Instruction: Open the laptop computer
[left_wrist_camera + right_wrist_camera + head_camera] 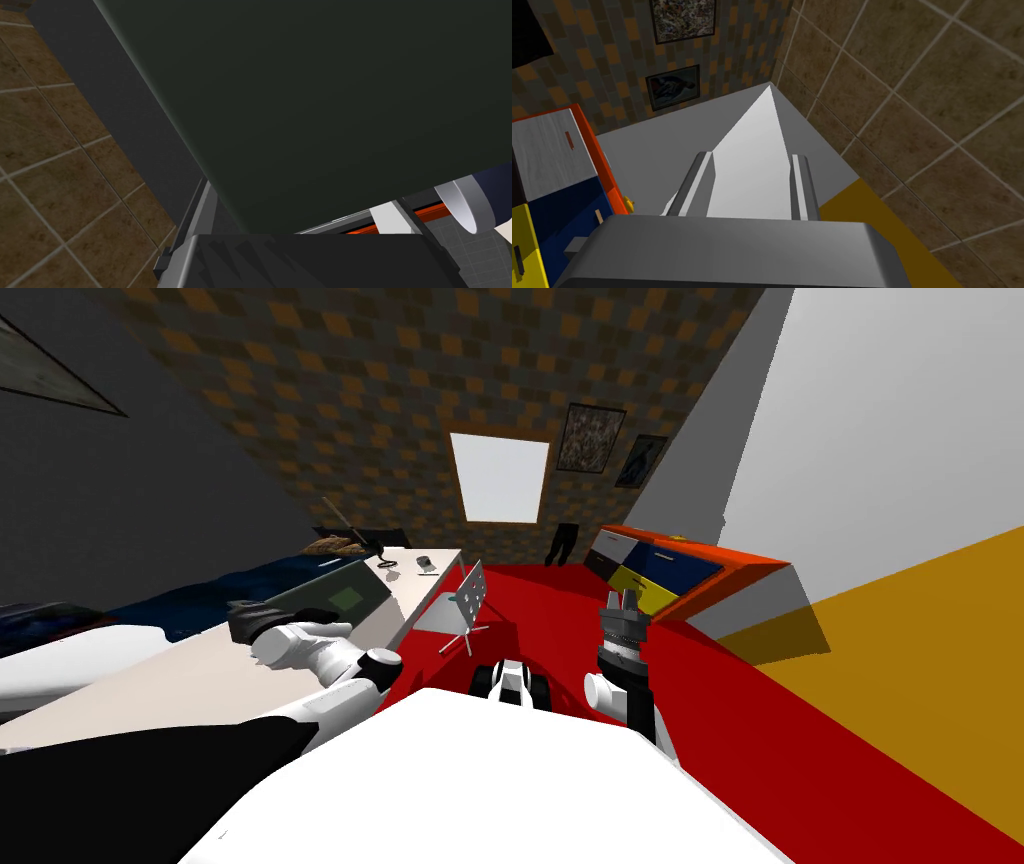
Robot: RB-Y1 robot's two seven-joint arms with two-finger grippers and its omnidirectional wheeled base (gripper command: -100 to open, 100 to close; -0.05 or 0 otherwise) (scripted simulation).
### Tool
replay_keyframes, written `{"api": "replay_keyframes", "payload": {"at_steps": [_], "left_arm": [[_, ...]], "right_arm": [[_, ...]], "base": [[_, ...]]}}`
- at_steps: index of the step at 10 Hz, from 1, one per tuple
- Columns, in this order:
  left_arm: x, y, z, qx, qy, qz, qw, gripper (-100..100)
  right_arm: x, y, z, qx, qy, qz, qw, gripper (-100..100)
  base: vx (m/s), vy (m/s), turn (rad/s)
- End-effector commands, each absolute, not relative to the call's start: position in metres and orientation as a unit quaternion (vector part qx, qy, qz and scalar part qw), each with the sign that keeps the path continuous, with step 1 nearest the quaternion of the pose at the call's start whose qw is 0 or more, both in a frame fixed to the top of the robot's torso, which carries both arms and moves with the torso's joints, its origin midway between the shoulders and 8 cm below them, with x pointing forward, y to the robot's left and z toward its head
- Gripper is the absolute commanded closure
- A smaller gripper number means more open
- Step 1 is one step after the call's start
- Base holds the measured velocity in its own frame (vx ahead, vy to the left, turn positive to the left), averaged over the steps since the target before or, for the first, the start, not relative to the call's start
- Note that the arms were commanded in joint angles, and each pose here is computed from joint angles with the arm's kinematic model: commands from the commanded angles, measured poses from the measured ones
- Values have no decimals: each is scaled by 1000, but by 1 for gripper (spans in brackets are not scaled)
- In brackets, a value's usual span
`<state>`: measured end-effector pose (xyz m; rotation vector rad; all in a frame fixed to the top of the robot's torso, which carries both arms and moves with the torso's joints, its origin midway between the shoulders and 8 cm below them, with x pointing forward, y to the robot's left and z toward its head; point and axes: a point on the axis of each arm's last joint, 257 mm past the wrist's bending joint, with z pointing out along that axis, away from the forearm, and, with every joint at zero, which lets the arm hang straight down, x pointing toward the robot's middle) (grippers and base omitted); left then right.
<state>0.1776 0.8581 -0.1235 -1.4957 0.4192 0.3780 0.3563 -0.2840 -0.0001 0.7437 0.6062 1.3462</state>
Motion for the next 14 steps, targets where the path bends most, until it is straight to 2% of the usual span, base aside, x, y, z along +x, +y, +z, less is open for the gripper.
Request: {"api": "replay_keyframes", "payload": {"at_steps": [1,2,4,6,7,8,11,12,14], "left_arm": [[146,868,-122,-675,167,191,693,-100],[131,869,-127,-680,159,200,687,-100],[128,870,-128,-682,156,201,686,-100],[86,875,-129,-689,130,227,676,-100],[95,878,-127,-686,136,222,680,-100],[122,870,-129,-682,155,209,683,100],[128,870,-128,-682,156,201,686,100],[158,862,-130,-676,179,186,690,100],[174,860,-126,-672,185,173,695,100]], "right_arm": [[356,-284,0,331,270,599,677,0],[356,-284,0,331,270,599,677,0],[356,-284,0,331,270,599,677,0],[356,-284,0,331,270,599,677,0],[356,-284,0,331,270,599,677,0],[356,-284,0,331,270,599,677,0],[356,-284,0,331,270,599,678,0],[356,-284,0,331,270,599,677,0],[356,-284,0,331,270,599,678,0]], "base": [[-92,0,-293],[-122,4,-423],[-33,-2,-86],[-94,-6,-429],[-45,3,-76],[90,8,259],[75,0,243],[88,15,318],[83,-7,261]]}}
